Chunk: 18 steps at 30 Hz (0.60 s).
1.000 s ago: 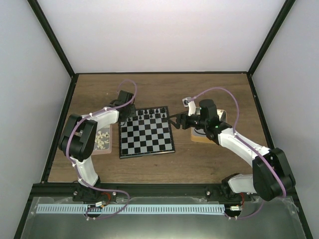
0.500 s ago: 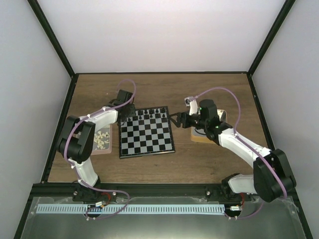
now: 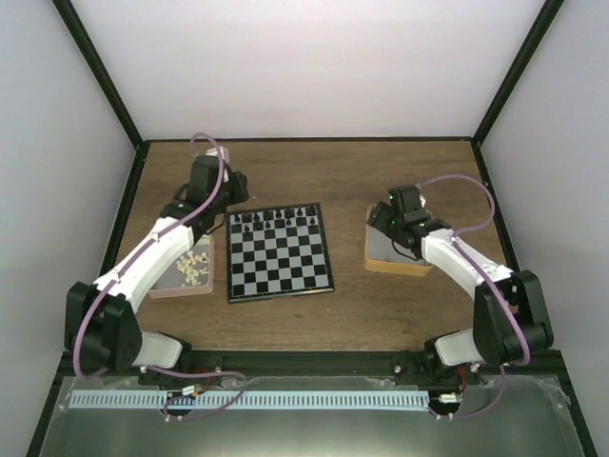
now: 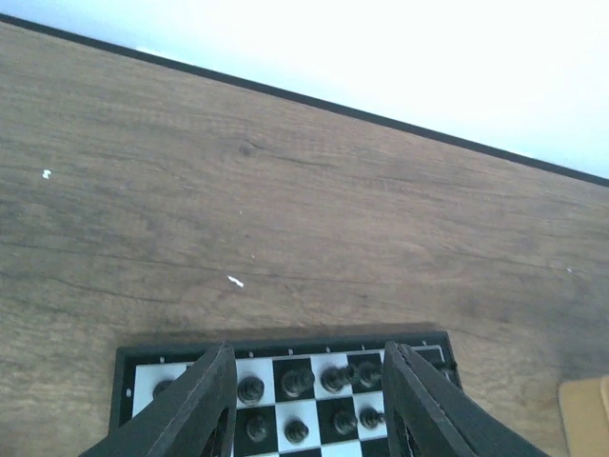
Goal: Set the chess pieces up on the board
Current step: Adjust the storage box at the center of the board.
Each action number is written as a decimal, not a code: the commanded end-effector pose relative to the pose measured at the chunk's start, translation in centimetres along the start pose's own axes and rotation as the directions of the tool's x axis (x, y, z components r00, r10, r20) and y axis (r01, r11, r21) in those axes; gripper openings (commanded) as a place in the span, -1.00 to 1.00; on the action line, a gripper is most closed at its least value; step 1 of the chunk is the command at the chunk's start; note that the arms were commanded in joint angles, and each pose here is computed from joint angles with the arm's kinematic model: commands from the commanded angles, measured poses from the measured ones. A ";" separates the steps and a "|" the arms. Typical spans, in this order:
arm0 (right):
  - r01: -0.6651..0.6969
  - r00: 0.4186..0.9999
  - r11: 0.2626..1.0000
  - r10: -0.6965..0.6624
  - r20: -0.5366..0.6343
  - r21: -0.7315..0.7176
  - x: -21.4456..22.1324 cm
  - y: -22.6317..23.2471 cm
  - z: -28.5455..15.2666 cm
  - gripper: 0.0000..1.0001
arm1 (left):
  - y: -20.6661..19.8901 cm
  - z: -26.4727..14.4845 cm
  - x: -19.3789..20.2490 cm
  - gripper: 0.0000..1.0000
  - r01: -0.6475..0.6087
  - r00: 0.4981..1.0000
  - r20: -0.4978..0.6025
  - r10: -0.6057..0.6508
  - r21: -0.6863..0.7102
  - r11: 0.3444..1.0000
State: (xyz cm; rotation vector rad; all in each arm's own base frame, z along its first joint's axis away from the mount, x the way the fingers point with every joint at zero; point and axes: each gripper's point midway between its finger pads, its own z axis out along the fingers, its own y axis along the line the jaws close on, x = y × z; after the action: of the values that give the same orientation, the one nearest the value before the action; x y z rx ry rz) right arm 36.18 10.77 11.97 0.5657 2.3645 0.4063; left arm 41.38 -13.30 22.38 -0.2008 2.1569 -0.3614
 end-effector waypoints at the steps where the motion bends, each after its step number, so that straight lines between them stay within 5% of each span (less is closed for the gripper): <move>1: -0.171 0.985 0.979 0.168 0.039 0.106 -2.0 -2.9 0.9 0.67 | -0.3 -1.2 2.0 -0.10 0.018 0.998 -0.056 -0.015 0.061 0.998; 11: -0.388 0.919 0.904 0.365 0.153 0.177 -7.9 -4.9 4.5 0.60 | -0.4 -2.3 3.2 -0.09 0.026 0.997 -0.078 -0.018 0.101 0.995; 18: -0.388 0.920 0.893 0.362 0.148 0.228 -8.0 -6.2 6.6 0.18 | -0.3 -2.3 3.6 -0.09 0.019 0.996 -0.086 -0.010 0.102 0.995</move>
State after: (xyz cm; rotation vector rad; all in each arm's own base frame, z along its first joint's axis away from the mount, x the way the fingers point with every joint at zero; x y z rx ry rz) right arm 43.86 3.72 9.07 1.0978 2.2430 0.2911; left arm 37.87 -14.22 20.82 -0.1543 2.2185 -0.4860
